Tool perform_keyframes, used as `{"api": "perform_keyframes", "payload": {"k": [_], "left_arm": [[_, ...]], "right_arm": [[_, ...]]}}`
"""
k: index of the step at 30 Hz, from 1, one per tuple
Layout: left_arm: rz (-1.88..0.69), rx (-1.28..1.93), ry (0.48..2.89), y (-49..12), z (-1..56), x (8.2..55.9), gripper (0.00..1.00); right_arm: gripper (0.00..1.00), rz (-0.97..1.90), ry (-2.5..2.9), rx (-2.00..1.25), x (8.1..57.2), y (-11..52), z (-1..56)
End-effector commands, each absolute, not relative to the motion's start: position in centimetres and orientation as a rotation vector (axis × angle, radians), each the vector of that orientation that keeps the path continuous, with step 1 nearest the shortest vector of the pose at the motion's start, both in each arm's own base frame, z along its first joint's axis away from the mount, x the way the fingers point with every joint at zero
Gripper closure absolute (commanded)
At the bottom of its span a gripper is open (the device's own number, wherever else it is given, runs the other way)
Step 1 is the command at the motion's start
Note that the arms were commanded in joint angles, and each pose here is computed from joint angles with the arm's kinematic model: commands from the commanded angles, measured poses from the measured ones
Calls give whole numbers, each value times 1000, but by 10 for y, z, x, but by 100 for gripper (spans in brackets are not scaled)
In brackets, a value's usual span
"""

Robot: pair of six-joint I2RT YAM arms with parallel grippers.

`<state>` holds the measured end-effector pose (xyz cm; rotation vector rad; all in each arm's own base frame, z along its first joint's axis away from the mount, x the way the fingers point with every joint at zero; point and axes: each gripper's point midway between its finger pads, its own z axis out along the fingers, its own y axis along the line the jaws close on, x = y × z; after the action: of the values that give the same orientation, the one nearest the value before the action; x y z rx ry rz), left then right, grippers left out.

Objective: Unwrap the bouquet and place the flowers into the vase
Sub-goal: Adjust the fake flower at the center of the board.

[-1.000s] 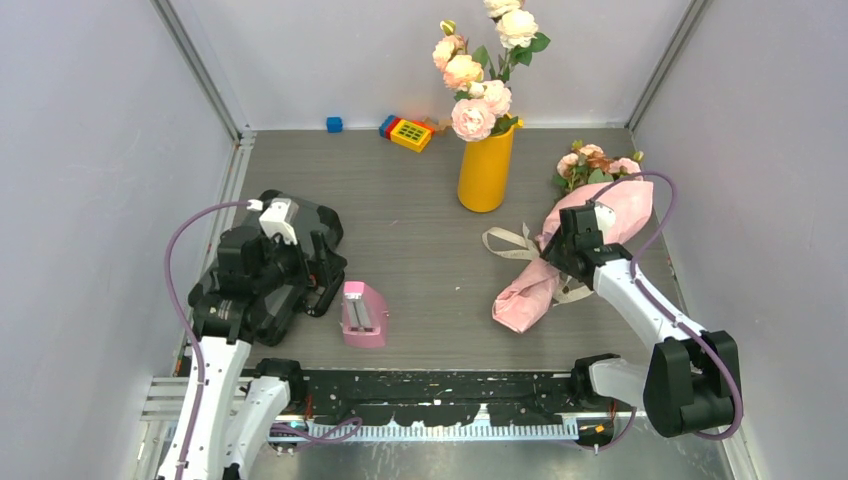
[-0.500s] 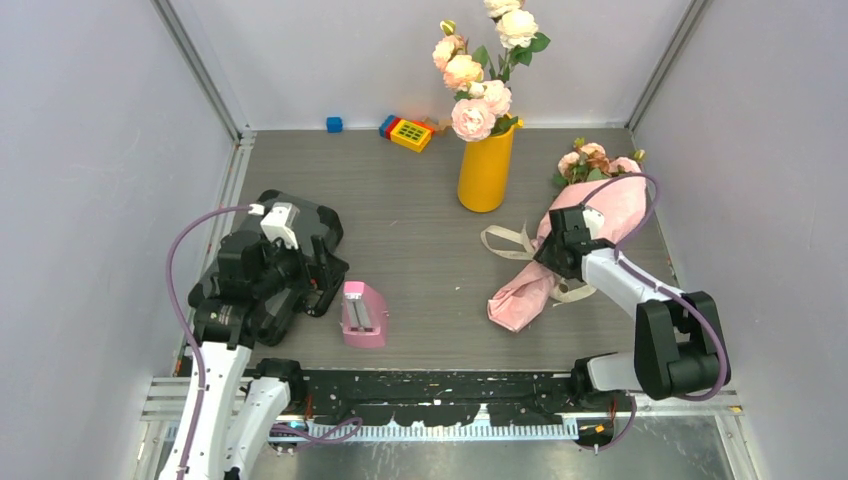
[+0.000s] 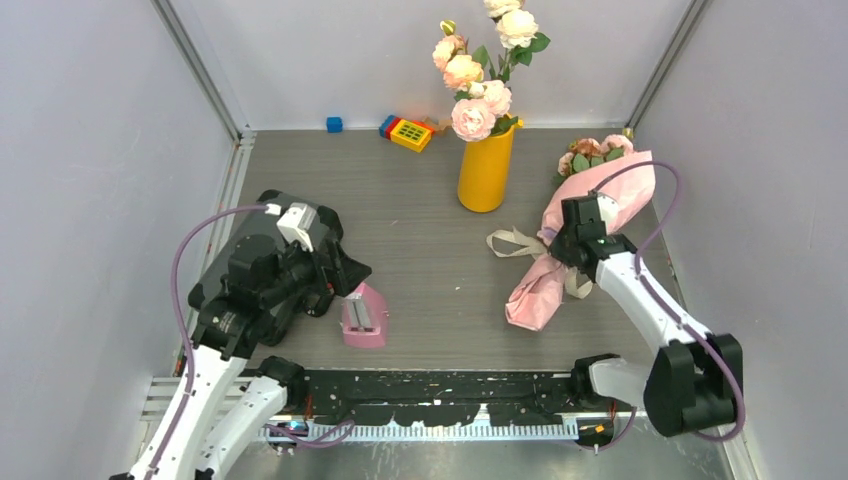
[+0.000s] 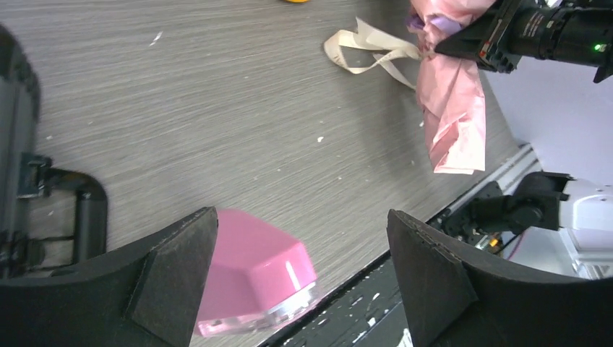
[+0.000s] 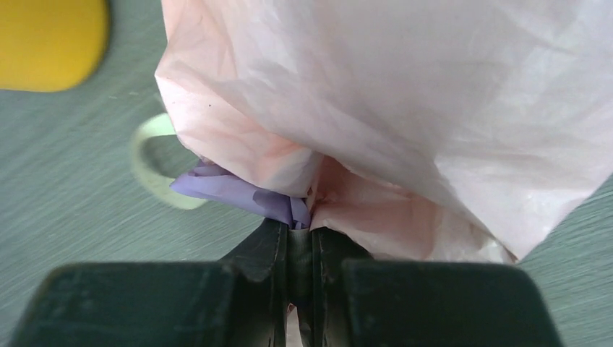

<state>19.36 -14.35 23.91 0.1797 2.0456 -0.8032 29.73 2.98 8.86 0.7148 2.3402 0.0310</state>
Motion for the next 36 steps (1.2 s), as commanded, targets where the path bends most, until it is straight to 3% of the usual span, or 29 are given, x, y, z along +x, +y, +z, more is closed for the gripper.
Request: {"api": "perform_keyframes", "payload": {"k": [1, 9, 19, 36], "left_arm": [[-873, 181, 1921, -168, 278, 207, 12], [-1027, 338, 1861, -257, 300, 195, 12], [-1400, 527, 1708, -397, 330, 135, 10], [-1524, 502, 1674, -444, 337, 140, 3]], "right_arm": [[100, 118, 2138, 640, 309, 32, 178], [100, 329, 1966, 588, 298, 53, 248], [100, 679, 1724, 592, 277, 80, 318], [100, 908, 1603, 457, 248, 104, 352]]}}
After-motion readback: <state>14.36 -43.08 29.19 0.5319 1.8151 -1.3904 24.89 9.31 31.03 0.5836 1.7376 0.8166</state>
